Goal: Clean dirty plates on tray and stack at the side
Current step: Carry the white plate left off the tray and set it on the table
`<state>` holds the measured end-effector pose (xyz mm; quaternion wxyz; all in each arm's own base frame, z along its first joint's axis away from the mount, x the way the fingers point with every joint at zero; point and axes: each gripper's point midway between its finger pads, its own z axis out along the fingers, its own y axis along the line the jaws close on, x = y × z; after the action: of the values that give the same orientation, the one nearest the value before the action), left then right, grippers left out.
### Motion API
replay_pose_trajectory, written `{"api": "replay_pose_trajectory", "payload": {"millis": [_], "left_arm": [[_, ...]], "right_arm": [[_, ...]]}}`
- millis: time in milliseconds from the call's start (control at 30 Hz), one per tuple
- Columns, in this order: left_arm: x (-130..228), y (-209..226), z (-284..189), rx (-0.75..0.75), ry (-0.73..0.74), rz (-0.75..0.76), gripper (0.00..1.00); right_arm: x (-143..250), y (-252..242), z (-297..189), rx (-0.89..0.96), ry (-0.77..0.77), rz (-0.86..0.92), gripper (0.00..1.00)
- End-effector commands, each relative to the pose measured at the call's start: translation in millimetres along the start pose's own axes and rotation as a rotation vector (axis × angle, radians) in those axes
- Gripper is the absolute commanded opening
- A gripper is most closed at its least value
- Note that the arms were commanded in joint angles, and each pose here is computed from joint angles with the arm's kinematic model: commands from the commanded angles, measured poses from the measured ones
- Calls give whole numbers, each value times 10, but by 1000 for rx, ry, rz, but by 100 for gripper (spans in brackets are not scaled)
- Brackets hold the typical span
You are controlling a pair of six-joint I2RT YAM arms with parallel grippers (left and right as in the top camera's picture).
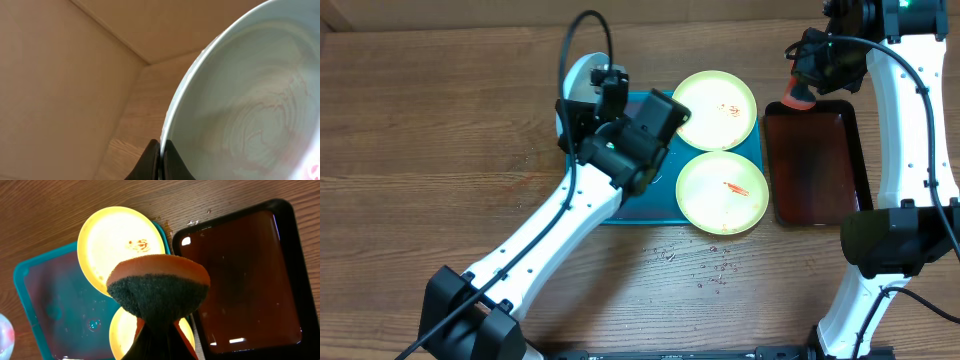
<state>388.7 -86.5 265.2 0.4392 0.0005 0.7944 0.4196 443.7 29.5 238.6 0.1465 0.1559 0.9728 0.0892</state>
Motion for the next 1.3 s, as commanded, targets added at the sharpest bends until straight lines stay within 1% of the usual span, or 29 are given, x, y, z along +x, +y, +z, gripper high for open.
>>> {"api": "replay_pose_trajectory", "payload": {"millis": [0,200,533,633,700,733,867,900,933,1100,1267], "left_arm": [[-127,128,-110,-63,-47,-54,4],[-154,63,-210,-41,-67,-44,4],[-154,59,-211,-39,-67,-45,4],[-147,16,-209,-14,-62,-47,4],[-113,-115,-206,62,-41,-43,4],[-74,-232,-213,131,-20,-34,4],[184,-919,-387,568,125,-15,4],[239,-1036,-430,658,162,-20,4],[277,-1090,-436,709,191,-30,4],[394,-1085,-187,840,320,-114,5],[493,-933,152,1077,477,-299,4]], "right_arm": [[-46,-32,-66,3,-25,-1,4],[-10,-46,-65,9,-10,1,4],[0,-48,-65,10,-6,1,4],[5,-48,-65,10,-4,1,4],[6,-48,-65,10,-4,2,4],[6,-48,-65,10,-4,2,4],[14,-51,-65,11,-1,2,4],[19,-53,-65,12,1,2,4],[26,-55,-65,13,4,2,4],[50,-64,-66,16,14,3,4],[61,-60,-66,13,19,4,4]]}}
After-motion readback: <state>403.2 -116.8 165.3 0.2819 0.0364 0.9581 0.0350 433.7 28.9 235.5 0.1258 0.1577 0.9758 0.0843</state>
